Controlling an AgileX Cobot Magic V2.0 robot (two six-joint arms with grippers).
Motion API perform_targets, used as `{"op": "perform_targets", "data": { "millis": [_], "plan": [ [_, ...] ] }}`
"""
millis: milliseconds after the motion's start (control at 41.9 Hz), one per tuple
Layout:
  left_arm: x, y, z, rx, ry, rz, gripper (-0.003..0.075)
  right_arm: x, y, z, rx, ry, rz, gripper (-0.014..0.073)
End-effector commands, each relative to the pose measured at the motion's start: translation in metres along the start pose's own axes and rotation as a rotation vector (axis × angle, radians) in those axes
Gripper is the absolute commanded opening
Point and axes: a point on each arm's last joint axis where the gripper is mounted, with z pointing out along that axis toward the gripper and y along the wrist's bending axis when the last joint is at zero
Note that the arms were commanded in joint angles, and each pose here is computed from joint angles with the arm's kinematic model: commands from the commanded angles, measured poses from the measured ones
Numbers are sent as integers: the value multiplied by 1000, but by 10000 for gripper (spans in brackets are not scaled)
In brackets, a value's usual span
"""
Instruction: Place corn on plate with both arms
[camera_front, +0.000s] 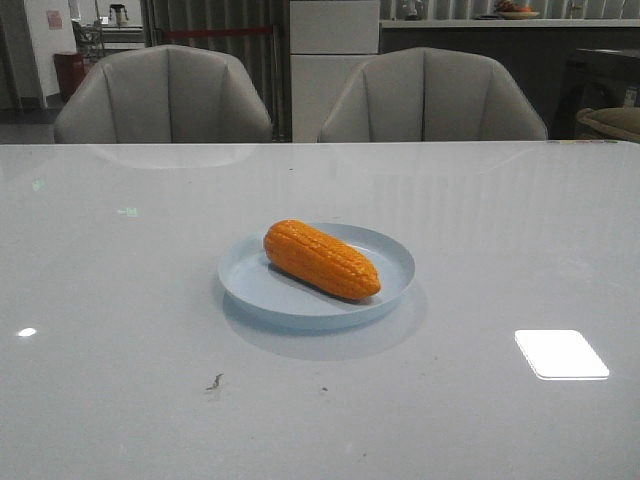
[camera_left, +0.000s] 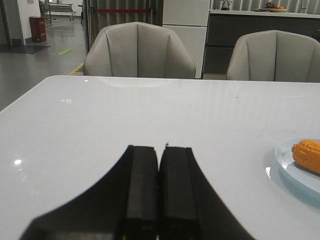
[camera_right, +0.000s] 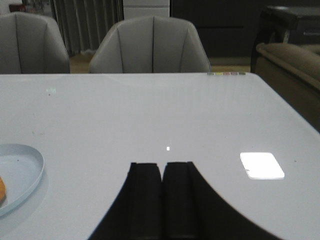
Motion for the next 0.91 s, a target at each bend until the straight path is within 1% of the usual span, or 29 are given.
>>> {"op": "perform_targets", "data": {
  "millis": [0,48,167,238,477,882],
  "plan": [
    [-5,0,2,1,-58,-14,90,-1,-1,-12,-1,-218,-12,57],
    [-5,0,2,1,-58,-14,90,6,-2,-19,-6,-252,-11,57],
    [-6,0,2,1,-62,-14,90,19,-1,-16,-14,-107,-4,57],
    [-6,0,2,1,-62,-14,90,24,-1,-17,-23,-50,8,57],
    [-6,0,2,1,-62,-14,90,25,2,-17,-75,-44,20,57],
    [-6,0,2,1,-62,-14,90,25,2,-17,-76,-40,19,57]
  ]
}}
